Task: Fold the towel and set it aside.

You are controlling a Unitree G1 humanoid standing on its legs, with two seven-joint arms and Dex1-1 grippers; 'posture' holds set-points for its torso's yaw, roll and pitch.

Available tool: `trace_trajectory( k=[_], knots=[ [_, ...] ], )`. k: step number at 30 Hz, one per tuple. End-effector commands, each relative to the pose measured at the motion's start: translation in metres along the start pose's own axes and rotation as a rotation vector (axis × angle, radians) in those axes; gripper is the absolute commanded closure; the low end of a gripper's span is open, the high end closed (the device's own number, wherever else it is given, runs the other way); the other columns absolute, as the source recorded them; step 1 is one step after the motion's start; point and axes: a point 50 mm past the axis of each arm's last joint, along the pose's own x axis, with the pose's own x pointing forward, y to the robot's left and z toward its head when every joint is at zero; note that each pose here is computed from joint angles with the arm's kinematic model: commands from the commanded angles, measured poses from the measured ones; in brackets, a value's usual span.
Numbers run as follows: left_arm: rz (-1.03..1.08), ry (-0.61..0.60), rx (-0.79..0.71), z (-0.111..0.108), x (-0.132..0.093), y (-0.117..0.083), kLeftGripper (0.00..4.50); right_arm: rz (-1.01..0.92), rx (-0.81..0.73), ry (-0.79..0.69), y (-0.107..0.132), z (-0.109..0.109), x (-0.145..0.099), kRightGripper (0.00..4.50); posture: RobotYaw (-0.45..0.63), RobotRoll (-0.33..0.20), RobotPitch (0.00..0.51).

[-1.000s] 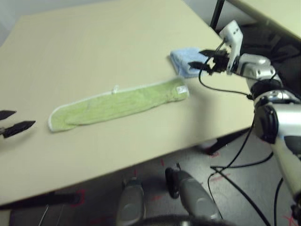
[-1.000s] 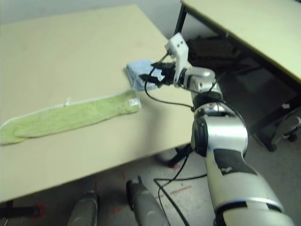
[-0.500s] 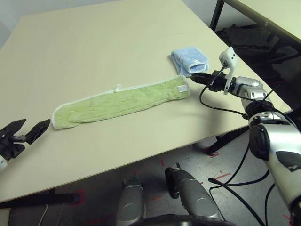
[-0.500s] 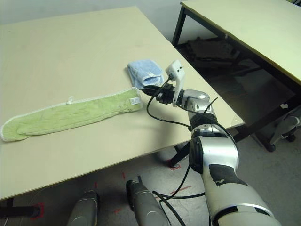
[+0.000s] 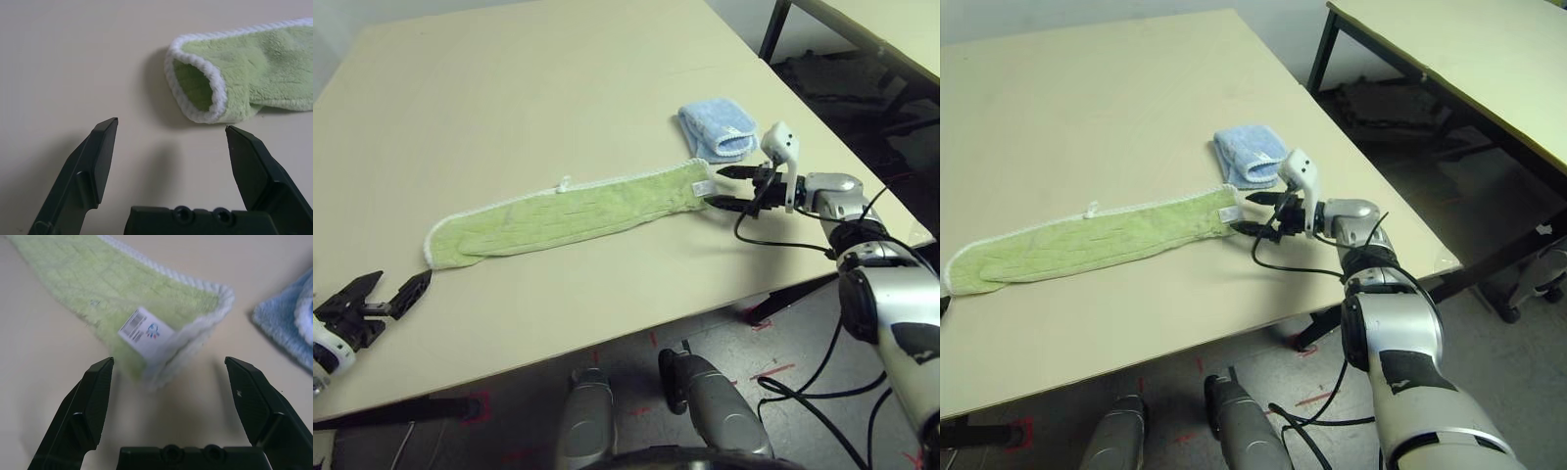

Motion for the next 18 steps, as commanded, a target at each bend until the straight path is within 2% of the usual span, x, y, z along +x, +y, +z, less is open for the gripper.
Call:
trace_trajectory(
  k=[1,18],
  knots=[
    [-0.014,0.026,-0.008,-0.011,0.0,0.0,0.0,-0.003,0.032,-0.007,0.001,-0.008,-0.006,0.02,-0.02,0.0,0.202],
    [-0.061,0.014,-0.003,-0.011,0.024,0.004,0.0,0.006,0.047,0.054,0.006,-0.016,0.008,0.02,-0.02,0.0,0.198]
  ],
)
